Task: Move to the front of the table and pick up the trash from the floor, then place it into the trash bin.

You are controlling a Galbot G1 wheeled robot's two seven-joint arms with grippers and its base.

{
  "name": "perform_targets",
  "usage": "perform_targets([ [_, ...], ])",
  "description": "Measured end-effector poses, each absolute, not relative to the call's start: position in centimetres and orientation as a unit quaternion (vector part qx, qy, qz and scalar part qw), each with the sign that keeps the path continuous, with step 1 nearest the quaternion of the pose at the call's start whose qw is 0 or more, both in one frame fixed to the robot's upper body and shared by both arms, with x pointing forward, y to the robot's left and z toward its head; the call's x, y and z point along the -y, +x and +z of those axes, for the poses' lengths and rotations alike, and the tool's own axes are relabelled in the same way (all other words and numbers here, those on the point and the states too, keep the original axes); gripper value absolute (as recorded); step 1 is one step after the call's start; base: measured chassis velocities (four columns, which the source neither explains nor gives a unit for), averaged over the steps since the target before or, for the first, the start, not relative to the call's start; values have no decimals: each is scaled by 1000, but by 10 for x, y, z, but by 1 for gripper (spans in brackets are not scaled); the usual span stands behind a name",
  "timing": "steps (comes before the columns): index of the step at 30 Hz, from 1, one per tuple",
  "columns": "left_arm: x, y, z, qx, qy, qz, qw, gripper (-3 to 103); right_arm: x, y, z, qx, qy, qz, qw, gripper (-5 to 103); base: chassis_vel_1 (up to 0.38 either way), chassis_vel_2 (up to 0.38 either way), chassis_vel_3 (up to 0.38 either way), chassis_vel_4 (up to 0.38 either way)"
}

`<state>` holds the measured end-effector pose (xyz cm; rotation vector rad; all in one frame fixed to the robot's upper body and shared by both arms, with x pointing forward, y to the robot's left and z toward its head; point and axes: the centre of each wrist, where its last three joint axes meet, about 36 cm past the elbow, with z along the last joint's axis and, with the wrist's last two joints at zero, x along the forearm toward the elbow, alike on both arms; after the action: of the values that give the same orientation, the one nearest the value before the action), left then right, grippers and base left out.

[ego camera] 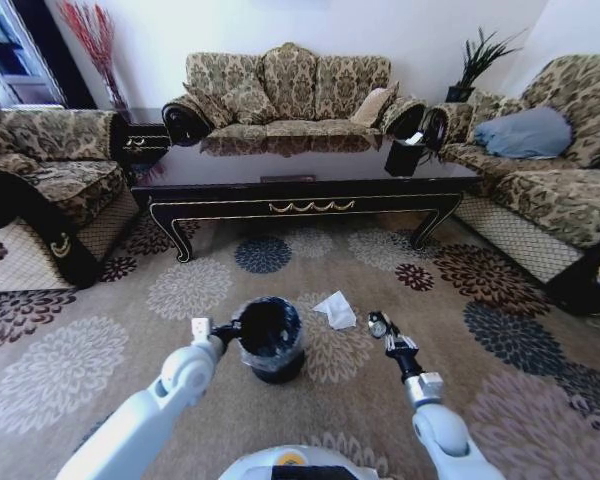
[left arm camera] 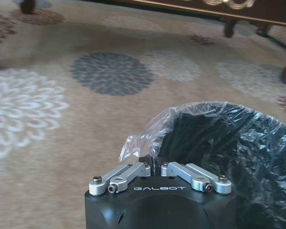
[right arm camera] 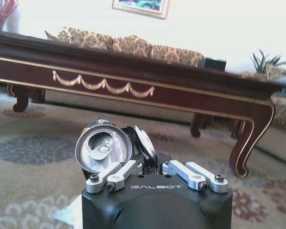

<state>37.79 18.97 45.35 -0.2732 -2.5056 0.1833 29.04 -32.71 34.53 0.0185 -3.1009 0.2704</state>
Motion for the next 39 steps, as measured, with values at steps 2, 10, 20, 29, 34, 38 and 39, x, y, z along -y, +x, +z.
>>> perform_targets([
  [2,-184,376,453,944,-108,70,305,4,325,284,353,996,7,86,11,14,0,0,0,0],
  [10,-154,375,447,939,-127,62,314,4,296,245,388,996,25,87,-7,14,0,0,0,0],
  [20,-112,362,441,931,-153,57,326,4,266,224,383,994,54,91,-3,14,0,0,0,0],
  [29,-91,354,443,926,-178,49,330,4,253,214,369,992,77,99,8,14,0,0,0,0],
  [34,-87,357,440,926,-175,47,331,4,248,210,367,991,88,102,12,14,0,0,0,0],
  [38,-85,357,440,926,-176,47,331,4,249,210,365,990,92,106,14,14,0,0,0,0],
  [39,-86,357,440,926,-176,47,332,4,249,210,365,990,93,106,13,14,0,0,0,0],
])
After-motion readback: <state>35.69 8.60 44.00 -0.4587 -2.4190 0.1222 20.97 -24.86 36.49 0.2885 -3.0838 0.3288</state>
